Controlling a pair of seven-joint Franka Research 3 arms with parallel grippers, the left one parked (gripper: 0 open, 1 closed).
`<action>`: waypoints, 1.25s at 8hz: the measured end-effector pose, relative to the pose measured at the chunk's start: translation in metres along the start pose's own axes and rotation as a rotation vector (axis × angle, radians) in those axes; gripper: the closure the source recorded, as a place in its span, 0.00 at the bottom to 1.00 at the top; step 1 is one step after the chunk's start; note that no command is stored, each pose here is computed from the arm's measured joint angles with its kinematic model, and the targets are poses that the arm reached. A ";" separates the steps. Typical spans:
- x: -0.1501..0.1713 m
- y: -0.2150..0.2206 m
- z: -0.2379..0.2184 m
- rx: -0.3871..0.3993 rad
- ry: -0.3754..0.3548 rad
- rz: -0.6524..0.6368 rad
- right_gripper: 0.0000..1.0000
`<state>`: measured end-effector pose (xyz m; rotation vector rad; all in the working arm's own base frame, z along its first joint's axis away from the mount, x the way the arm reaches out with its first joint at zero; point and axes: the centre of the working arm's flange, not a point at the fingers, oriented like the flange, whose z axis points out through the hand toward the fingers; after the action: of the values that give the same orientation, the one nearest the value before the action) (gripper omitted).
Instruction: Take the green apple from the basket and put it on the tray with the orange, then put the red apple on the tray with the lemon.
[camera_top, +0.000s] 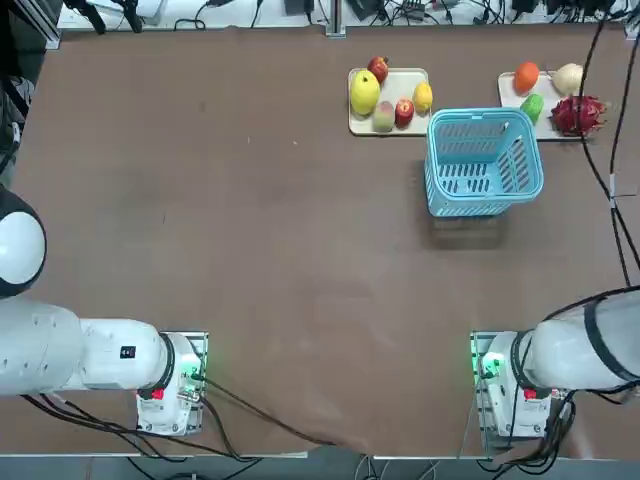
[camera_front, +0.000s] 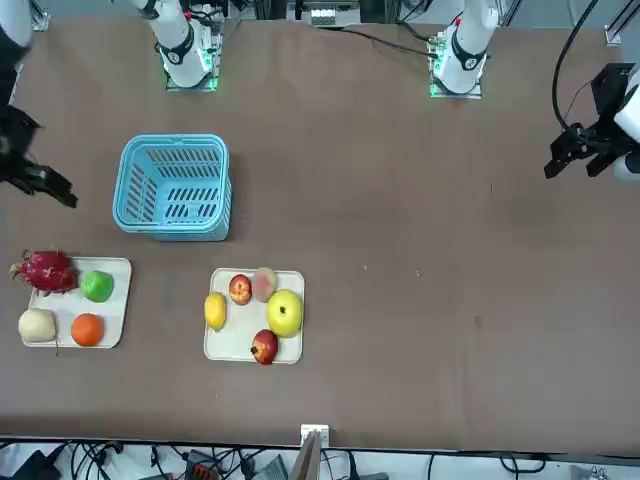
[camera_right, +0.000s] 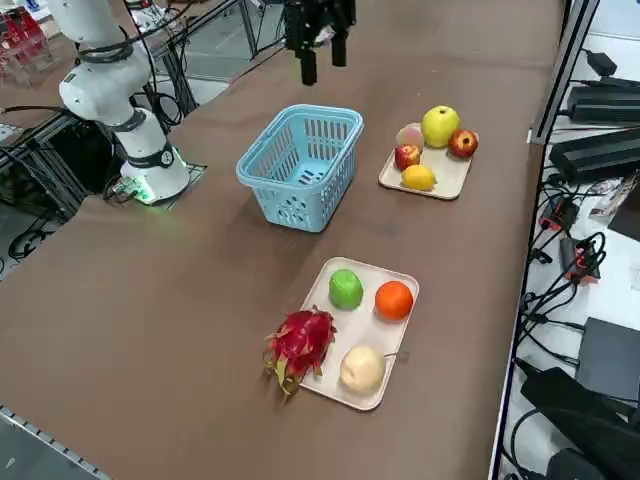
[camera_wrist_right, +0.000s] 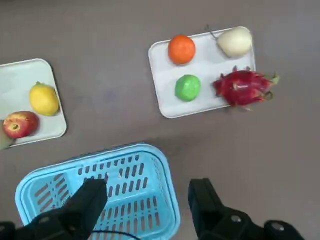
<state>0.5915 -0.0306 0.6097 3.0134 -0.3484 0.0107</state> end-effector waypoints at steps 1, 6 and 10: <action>-0.003 0.014 -0.008 0.004 0.009 0.015 0.00; -0.048 0.047 -0.017 0.102 -0.044 -0.027 0.00; -0.074 0.032 -0.019 0.125 -0.039 -0.068 0.00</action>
<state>0.5118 -0.0428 0.6307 3.1509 -0.2582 -0.0333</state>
